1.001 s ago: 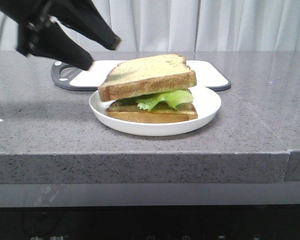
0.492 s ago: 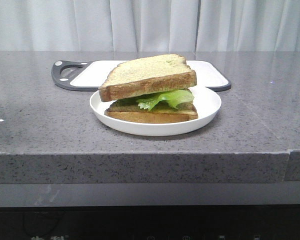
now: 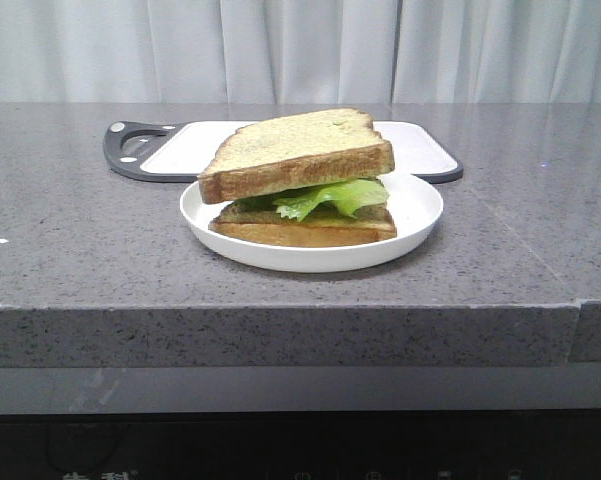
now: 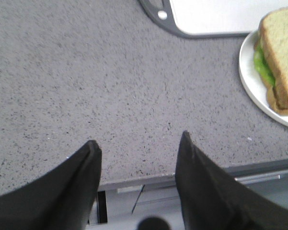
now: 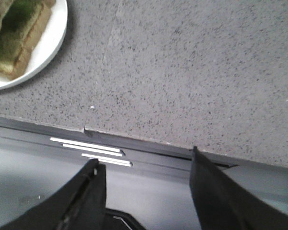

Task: Left arm grabs bread, right arm adds lettuce

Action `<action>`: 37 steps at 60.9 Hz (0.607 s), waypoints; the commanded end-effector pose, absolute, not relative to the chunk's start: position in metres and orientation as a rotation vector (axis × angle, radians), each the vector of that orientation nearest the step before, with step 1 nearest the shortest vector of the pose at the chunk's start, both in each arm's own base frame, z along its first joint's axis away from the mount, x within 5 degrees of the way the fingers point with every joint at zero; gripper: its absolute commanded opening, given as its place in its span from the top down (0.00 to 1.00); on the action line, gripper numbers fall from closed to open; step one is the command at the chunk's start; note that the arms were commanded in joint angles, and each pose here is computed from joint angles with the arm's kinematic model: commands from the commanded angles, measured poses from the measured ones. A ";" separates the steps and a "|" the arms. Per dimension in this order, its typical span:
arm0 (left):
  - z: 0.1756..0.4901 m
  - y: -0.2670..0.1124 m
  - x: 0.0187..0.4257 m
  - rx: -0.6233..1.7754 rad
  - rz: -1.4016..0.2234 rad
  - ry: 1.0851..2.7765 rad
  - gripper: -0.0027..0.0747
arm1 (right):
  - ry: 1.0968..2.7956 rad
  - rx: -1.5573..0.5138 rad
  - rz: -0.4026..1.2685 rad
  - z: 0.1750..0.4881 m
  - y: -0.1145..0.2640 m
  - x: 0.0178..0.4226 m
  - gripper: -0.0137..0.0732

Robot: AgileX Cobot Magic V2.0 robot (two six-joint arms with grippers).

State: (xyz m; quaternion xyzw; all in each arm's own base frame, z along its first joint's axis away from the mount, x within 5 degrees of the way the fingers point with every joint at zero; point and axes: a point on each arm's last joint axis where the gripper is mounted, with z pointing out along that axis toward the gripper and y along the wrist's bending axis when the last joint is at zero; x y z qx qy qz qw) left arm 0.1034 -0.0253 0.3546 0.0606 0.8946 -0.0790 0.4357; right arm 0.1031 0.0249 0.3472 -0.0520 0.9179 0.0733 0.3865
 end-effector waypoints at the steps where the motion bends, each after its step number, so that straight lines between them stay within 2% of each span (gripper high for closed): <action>1: 0.365 -0.024 0.096 0.120 -0.230 2.050 0.51 | 2.209 -0.115 0.187 0.363 0.022 0.097 0.37; 6: 0.364 -0.022 0.091 0.115 -0.239 1.982 0.52 | 2.153 -0.113 0.195 0.367 0.020 0.091 0.37; 11: 0.361 -0.022 0.090 0.112 -0.246 1.952 0.57 | 2.114 -0.110 0.201 0.369 0.019 0.087 0.44; 23: 0.362 -0.023 0.091 0.107 -0.256 1.917 0.88 | 2.105 -0.110 0.202 0.367 0.019 0.085 0.81; 28: 0.364 -0.023 0.092 0.105 -0.258 1.896 0.99 | 2.106 -0.110 0.202 0.366 0.019 0.086 0.93; 31: 0.364 -0.023 0.092 0.105 -0.259 1.887 0.99 | 2.106 -0.110 0.202 0.366 0.019 0.086 0.98; 37: 0.364 -0.023 0.092 0.104 -0.263 1.892 0.99 | 2.113 -0.112 0.193 0.366 0.019 0.086 0.98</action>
